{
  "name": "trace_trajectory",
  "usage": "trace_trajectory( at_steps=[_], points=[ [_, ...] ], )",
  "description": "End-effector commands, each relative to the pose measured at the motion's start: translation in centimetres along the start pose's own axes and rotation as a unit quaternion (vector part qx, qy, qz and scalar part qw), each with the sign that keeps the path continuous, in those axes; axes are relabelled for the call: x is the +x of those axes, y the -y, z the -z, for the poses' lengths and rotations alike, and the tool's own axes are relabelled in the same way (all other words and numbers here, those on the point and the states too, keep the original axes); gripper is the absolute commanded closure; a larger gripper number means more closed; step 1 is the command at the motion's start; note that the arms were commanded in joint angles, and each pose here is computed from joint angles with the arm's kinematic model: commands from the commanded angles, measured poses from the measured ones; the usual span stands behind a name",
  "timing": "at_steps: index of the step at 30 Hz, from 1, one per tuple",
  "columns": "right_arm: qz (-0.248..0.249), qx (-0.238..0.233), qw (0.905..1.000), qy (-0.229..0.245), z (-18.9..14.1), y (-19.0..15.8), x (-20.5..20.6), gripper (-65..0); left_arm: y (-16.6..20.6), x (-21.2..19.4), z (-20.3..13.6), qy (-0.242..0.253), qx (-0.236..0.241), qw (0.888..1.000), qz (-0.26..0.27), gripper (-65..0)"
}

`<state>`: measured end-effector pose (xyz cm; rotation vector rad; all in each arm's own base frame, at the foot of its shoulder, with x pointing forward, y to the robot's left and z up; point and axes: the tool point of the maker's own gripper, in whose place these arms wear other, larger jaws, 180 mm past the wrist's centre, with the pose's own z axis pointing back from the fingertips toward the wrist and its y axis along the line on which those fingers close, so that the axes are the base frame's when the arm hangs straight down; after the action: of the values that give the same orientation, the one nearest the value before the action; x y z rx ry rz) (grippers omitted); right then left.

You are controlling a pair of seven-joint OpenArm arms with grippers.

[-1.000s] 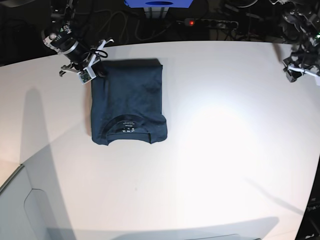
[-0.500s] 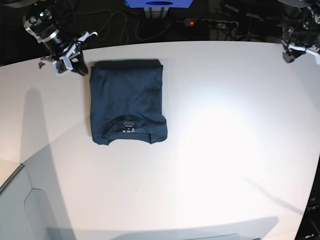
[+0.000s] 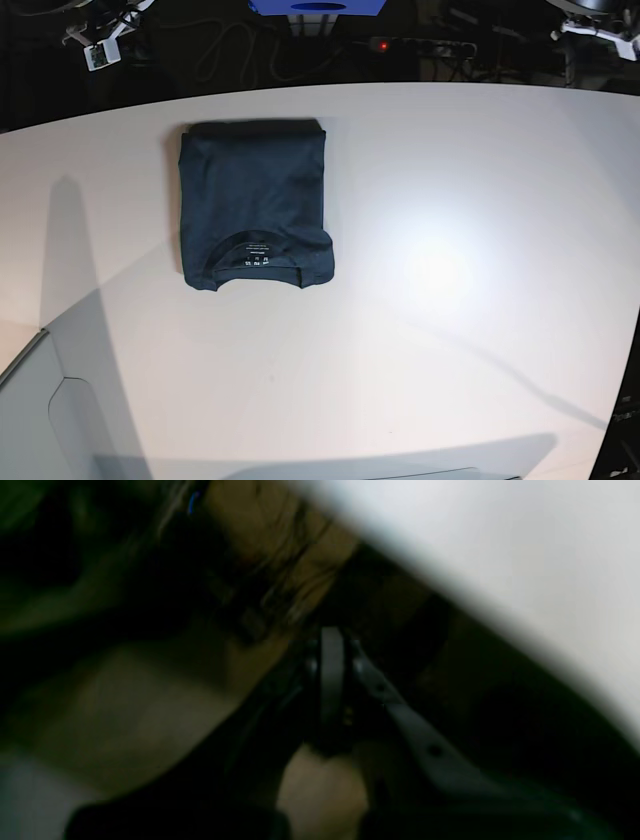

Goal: Fold the T-shirt properly

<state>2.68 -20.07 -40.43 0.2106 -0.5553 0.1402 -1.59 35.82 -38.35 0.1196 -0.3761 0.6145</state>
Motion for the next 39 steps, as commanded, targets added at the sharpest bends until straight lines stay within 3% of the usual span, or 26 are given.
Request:
trace_trajectory(
  at_steps=[1,7,14,22,24,29,34,39],
  points=[
    [0.005,0.011,0.9999,-0.003,0.1,-0.2,-0.7,-0.1,-0.2,-0.1,0.2,0.000,0.008,1.000,0.014,0.0],
    [0.057,0.063,0.9937,-0.073,4.9,0.7,-6.4,-0.1,1.2,-4.9,5.7,-0.030,0.017,0.997,0.064,0.0],
    [0.169,0.068,0.9826,-0.034,9.9,1.4,-8.4,-0.1,4.0,-13.2,12.5,-0.114,-0.013,0.984,0.138,0.0],
    [0.192,0.130,0.9725,-0.020,12.4,-3.3,-9.6,0.0,6.4,-20.1,17.6,-0.152,-0.058,0.974,0.159,0.0],
    [0.203,0.125,0.9704,-0.038,13.1,-3.9,-10.9,0.0,7.0,-21.1,17.9,-0.159,-0.066,0.971,0.165,0.0],
    [0.202,0.063,0.9711,-0.110,15.4,-4.4,-15.7,0.0,8.6,-21.0,18.5,-0.156,-0.086,0.965,0.192,0.0],
    [0.123,-0.039,0.9802,-0.150,15.3,-3.0,-19.4,0.0,8.7,-21.7,18.3,-0.168,-0.087,0.960,0.206,0.0],
    [0.043,-0.181,0.9672,-0.173,14.5,0.3,-20.3,-0.1,9.1,-23.4,17.8,-0.204,-0.097,0.946,0.232,0.0]
  ],
)
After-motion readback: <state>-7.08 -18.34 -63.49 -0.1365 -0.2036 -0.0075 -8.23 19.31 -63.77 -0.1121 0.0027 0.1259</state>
